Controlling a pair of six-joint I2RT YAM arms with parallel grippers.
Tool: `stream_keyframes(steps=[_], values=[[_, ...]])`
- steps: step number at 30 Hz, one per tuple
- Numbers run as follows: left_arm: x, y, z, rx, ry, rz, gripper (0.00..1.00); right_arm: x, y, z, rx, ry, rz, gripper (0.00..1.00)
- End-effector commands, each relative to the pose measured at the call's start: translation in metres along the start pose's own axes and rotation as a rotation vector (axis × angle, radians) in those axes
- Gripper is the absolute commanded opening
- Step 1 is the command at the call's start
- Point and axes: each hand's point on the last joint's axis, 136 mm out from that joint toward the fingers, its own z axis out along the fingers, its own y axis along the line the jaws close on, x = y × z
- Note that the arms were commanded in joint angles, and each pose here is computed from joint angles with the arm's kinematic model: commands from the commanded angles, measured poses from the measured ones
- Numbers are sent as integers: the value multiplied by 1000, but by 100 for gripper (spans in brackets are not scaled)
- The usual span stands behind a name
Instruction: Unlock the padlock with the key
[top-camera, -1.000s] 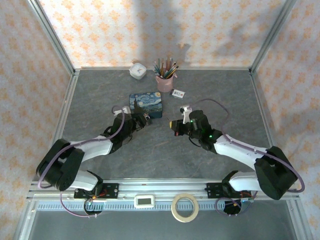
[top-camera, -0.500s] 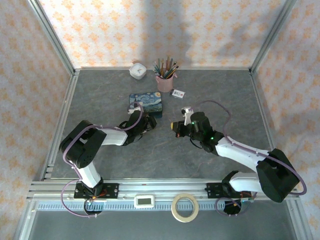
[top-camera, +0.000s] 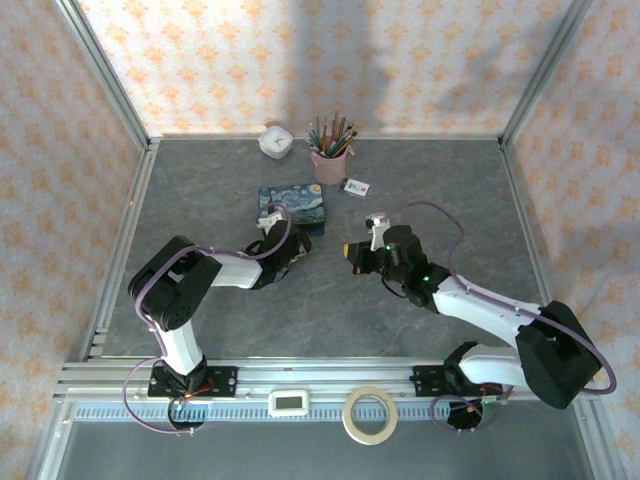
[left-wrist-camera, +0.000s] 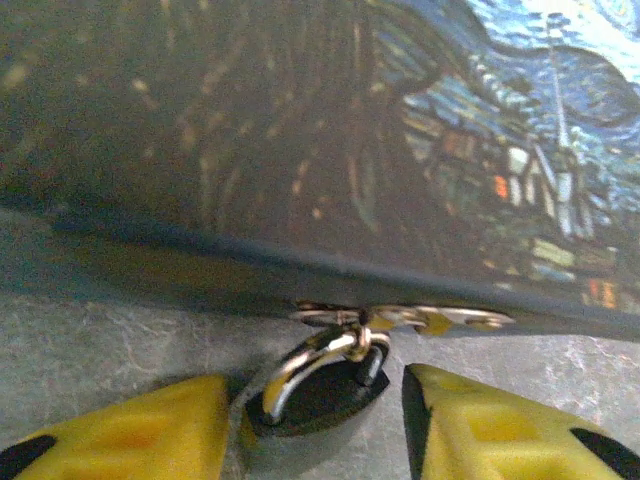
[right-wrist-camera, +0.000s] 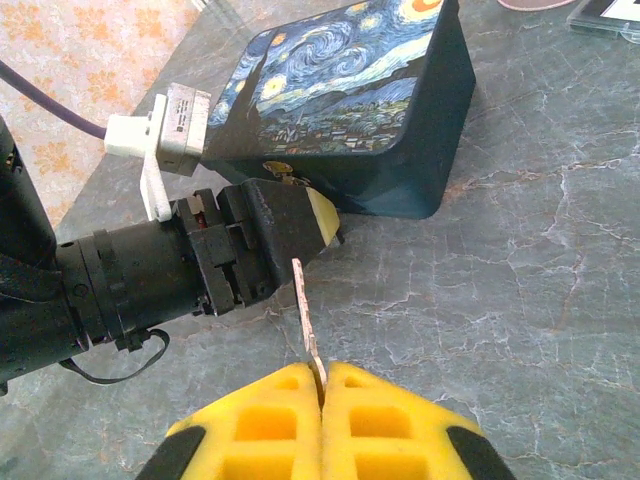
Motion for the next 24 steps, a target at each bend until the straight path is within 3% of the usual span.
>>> stream_keyframes(steps=[1, 4, 9, 17, 21, 24], values=[[4, 13, 20, -30, -4, -23, 39, -13, -1, -5, 8, -60, 4, 0], [2, 12, 20, -20, -7, -25, 34, -12, -2, -4, 11, -58, 6, 0], [1, 7, 15, 17, -8, -26, 17, -8, -2, -1, 5, -47, 12, 0], [-2, 1, -1, 66, -9, -40, 9, -3, -1, 6, -14, -23, 31, 0], [-7, -7, -10, 99, -9, -48, 0, -2, 0, 9, -25, -15, 35, 0], [-11, -15, -18, 149, -5, -76, 0, 4, 3, 12, -58, 5, 47, 0]])
